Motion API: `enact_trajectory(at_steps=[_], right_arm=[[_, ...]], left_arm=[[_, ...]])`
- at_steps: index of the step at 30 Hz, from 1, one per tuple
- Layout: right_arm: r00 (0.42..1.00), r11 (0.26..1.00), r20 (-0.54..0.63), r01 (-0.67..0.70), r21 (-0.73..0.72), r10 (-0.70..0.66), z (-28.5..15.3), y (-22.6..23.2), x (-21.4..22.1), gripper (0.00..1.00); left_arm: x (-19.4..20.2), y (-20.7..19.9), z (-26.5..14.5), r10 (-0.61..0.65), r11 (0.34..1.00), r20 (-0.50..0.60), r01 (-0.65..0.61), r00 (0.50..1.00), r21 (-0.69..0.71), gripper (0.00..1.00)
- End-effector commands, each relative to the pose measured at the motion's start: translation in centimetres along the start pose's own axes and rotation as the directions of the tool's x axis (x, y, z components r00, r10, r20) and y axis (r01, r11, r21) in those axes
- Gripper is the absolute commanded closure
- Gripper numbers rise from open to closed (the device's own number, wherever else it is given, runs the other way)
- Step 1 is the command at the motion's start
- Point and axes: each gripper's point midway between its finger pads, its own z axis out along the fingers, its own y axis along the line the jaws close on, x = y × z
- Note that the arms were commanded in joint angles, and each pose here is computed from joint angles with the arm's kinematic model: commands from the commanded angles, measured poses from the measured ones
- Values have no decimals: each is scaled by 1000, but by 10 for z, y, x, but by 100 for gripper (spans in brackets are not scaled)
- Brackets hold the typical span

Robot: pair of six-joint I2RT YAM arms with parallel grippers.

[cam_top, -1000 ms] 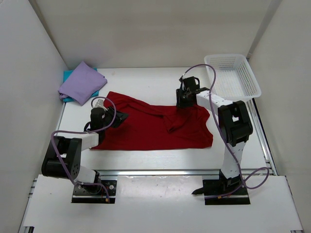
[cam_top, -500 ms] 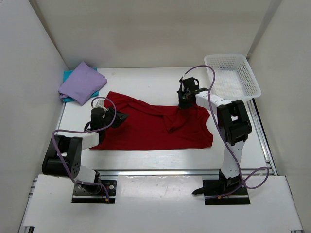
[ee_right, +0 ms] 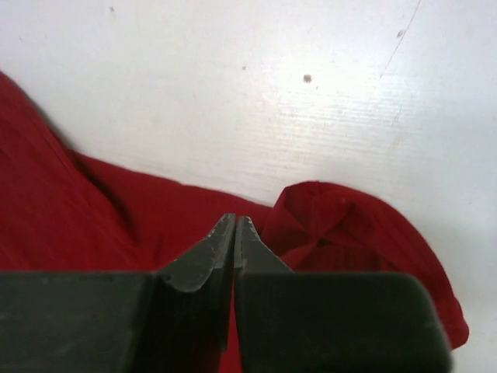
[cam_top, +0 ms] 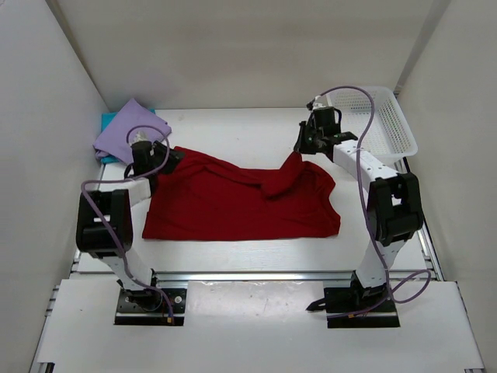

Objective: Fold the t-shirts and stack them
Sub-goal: Grap the side of the flattened tshirt furthest away from the robot with both arms

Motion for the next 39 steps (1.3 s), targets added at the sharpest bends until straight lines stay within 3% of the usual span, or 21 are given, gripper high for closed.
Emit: enact_trajectory(at_steps=[1, 9, 15, 23, 32, 39], right_arm=[[993, 999, 118, -16, -42, 20, -13, 6, -43, 100], [987, 995, 152, -42, -86, 55, -6, -3, -63, 100], [989, 990, 137, -28, -135, 47, 8, 7, -67, 100], [990, 987, 126, -50, -155, 70, 10, 2, -62, 100], [985, 985, 158, -46, -168, 73, 1, 0, -71, 100], [983, 983, 166, -49, -180, 79, 0, -2, -73, 100]], left_arm=[[-30, 15, 17, 81, 990, 33, -77, 996, -117, 59], [-67, 61, 60, 257, 901, -33, -252, 966, -353, 61], [-85, 57, 102, 374, 817, -129, -392, 918, -423, 58], [-96, 54, 132, 432, 759, -196, -472, 880, -449, 49], [-80, 51, 151, 432, 713, -331, -542, 839, -445, 56], [-85, 57, 145, 416, 704, -316, -522, 852, -482, 54]])
